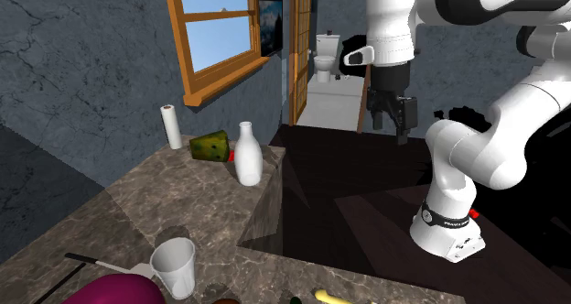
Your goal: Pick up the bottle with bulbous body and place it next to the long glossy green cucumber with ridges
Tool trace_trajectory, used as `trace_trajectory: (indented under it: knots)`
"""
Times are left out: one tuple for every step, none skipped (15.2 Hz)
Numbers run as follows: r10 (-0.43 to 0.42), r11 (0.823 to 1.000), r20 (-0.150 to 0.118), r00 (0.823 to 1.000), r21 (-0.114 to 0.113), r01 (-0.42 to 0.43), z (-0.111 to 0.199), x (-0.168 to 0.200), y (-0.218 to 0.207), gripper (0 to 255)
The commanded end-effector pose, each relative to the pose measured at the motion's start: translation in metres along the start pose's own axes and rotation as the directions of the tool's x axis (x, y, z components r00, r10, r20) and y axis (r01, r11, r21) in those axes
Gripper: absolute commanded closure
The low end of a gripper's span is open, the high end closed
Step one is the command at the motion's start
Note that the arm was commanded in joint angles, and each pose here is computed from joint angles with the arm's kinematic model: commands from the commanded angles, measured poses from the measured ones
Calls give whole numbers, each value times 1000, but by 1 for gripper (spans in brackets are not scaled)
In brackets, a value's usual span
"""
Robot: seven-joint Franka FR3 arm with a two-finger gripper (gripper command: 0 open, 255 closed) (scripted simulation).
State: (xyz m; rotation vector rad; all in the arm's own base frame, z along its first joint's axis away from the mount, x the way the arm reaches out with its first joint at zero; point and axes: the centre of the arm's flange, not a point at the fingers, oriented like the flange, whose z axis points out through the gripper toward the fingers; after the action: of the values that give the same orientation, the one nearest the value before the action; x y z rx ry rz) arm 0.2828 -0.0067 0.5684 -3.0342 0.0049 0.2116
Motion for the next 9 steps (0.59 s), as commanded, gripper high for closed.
trace_trajectory:
  knots:
    - [0,1000,0,1000,0,0,0,0,0,0]
    - [2,1000,-3,1000,-2,-2,1,8,10,0]
    - [5,1000,-7,1000,-4,-5,3,16,19,0]
    - [7,1000,-10,1000,-6,-7,4,24,29,0]
    - [9,1000,-13,1000,-7,-9,6,32,39,0]
    - [12,1000,-16,1000,-9,-12,7,40,49,0]
    - [14,1000,-20,1000,-11,-14,8,48,58,0]
    - [16,1000,-23,1000,-13,-17,9,56,68,0]
    - [19,1000,-26,999,-15,-19,10,64,78,0]
